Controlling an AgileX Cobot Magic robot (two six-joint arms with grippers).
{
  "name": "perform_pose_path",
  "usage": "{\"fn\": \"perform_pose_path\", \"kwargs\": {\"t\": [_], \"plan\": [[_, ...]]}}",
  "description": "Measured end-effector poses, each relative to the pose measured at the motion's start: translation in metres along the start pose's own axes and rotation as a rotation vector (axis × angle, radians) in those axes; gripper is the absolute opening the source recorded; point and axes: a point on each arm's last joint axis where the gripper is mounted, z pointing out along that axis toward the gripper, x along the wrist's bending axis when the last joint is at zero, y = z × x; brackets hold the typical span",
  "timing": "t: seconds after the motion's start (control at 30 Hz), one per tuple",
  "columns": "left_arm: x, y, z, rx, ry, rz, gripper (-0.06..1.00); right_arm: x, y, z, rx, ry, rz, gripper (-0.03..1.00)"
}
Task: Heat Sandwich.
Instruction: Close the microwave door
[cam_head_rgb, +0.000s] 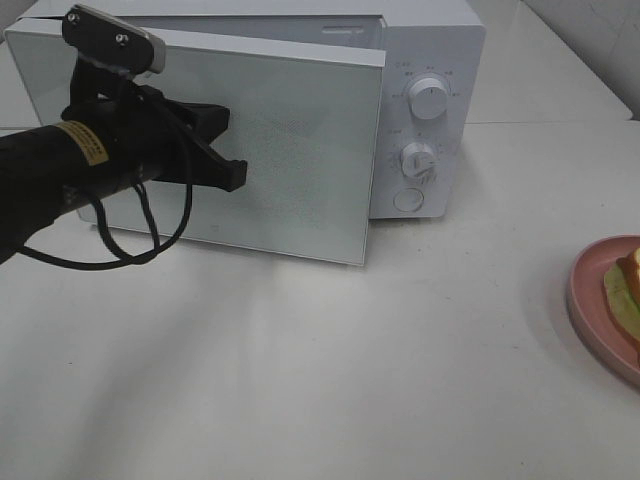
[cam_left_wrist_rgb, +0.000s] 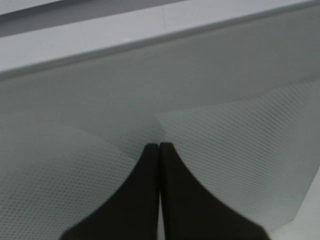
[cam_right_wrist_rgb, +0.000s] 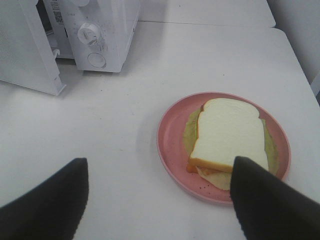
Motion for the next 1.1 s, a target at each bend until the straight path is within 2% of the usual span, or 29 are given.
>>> {"fn": "perform_pose_path", "kwargs": {"t": [0.23, 0.4, 1.1], "plan": [[-0.019, 0.005, 0.019, -0.015, 0.019, 0.014, 0.00, 0.000, 0.000, 0.000, 0.000, 0.000, 0.000, 0.76], [-0.031, 0.013, 0.036, -0.029, 0.005, 0.011, 0.00, 0.000, 0.000, 0.000, 0.000, 0.000, 0.000, 0.76], [-0.048, 0.022, 0.086, 0.016, -0.026, -0.018, 0.00, 0.000, 0.000, 0.000, 0.000, 0.000, 0.000, 0.76]]}}
